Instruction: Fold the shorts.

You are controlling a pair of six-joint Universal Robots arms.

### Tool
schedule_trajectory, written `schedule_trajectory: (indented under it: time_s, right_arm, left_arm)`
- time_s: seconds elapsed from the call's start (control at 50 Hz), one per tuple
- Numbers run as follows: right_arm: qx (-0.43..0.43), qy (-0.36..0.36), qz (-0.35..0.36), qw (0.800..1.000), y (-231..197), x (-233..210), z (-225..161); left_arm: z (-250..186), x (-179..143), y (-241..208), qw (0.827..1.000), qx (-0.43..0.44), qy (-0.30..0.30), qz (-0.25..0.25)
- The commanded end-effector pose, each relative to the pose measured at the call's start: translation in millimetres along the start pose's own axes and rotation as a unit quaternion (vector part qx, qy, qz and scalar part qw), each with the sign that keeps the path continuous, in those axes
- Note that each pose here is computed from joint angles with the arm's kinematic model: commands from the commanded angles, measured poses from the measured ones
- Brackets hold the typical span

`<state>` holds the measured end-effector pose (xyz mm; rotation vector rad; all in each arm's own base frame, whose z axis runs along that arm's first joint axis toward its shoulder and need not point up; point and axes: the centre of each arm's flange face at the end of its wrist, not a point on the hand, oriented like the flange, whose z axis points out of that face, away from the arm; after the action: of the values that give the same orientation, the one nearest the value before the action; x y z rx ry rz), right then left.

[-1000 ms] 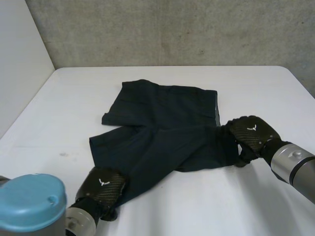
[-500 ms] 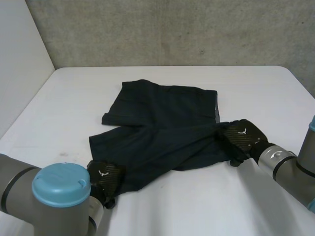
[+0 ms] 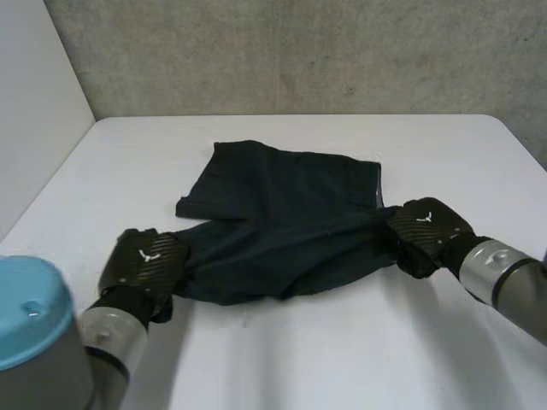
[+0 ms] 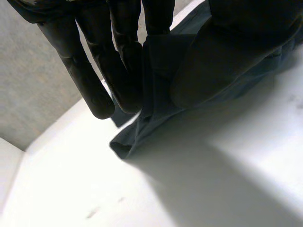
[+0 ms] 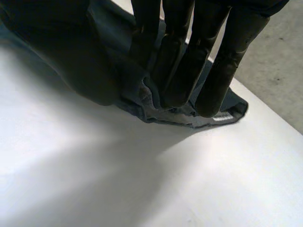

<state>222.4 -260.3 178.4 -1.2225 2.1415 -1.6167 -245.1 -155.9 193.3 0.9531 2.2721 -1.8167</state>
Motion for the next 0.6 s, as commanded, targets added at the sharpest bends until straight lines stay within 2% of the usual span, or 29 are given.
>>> schedule_trajectory:
  time_s: [0.02,0.12,0.2,0.26,0.36,0.46,0.6]
  right_arm:
    - [-0.085,-0.057,-0.057,0.993,-11,-13,-50]
    - [-0.177,-0.139,-0.108,0.968,-1,-27,-85]
    - [-0.193,-0.168,-0.098,0.962,-2,-23,-94]
    - [-0.163,-0.144,-0.088,0.972,-7,-15,-87]
    - [-0.093,-0.072,-0.026,0.993,-21,9,-65]
    - [-0.056,-0.024,-0.009,0.998,-23,27,-45]
    - [-0.046,0.042,-0.011,0.998,-21,43,-12]
  left_arm:
    - [-28,-10,9,0.994,-0.043,0.013,0.096]
    - [-47,-10,20,0.988,-0.089,0.041,0.12]
    - [-50,-11,18,0.987,-0.093,0.048,0.121]
    - [-38,-15,6,0.991,-0.066,0.034,0.108]
    - [0,-26,-14,0.997,-0.013,-0.013,0.08]
    - [43,-35,-27,0.996,0.034,-0.05,0.063]
    - [114,-26,-39,0.991,0.103,-0.072,0.054]
